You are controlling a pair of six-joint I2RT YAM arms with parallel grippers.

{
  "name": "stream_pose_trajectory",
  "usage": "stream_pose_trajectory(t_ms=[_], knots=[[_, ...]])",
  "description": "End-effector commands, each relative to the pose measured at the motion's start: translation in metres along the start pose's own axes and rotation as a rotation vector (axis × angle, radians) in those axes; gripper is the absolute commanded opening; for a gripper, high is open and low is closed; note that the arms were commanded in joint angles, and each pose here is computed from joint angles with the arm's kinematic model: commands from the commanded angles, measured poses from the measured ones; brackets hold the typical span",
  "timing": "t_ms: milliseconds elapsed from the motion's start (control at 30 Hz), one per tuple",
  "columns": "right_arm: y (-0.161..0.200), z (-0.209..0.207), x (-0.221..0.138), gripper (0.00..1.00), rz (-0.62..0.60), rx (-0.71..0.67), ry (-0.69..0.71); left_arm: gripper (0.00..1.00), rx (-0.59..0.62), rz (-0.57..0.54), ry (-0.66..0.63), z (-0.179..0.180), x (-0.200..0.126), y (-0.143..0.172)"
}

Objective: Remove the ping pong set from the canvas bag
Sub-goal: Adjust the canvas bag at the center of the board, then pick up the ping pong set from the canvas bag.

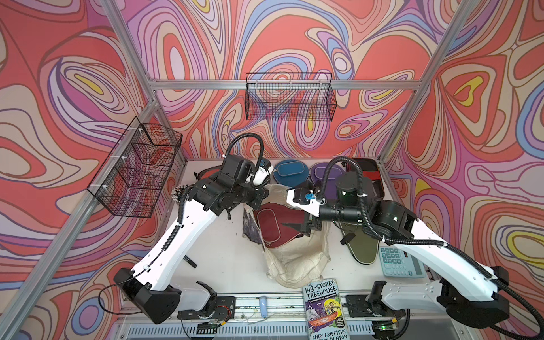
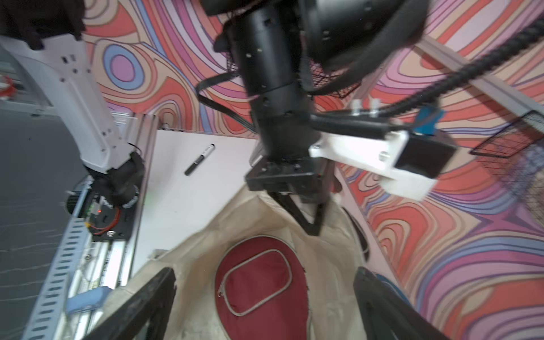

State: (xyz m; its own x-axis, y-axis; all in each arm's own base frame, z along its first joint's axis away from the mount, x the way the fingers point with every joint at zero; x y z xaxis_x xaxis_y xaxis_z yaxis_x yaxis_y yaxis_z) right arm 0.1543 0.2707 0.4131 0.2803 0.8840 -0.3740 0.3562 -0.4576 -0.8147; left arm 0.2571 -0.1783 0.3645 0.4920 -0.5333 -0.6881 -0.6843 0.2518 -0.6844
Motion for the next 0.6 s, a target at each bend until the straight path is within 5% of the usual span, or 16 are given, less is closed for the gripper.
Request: stream_pose_trajectory(t_ms=[0, 200, 567], knots=[[0.038, 0.025, 0.025, 0.97, 0.115, 0.155, -0.095, 0.00, 0.030, -0.099, 0.038, -0.009, -0.017, -0.023], [0.115, 0.053, 0.052, 0.96, 0.335, 0.262, -0.062, 0.00, 0.047, -0.126, 0.065, -0.013, -0.024, -0.028], [0.177, 0.017, 0.129, 0.96, 0.530, 0.428, 0.188, 0.00, 0.032, -0.120, 0.187, -0.022, -0.017, -0.014]])
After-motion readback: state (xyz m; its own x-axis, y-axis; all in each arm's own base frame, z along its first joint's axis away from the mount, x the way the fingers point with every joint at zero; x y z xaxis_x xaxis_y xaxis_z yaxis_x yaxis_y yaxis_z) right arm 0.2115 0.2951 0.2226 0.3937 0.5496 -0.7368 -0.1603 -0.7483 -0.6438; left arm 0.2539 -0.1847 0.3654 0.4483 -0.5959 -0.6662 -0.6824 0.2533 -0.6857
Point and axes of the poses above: each gripper's point midway between its finger pads, its own x axis out along the fingers, its own z axis along the line the jaws close on, y = z × x, the point moved 7 cm from there along -x, back along the fingers, and after that the axes turned 9 degrees about -x, right-handed, at the moved point
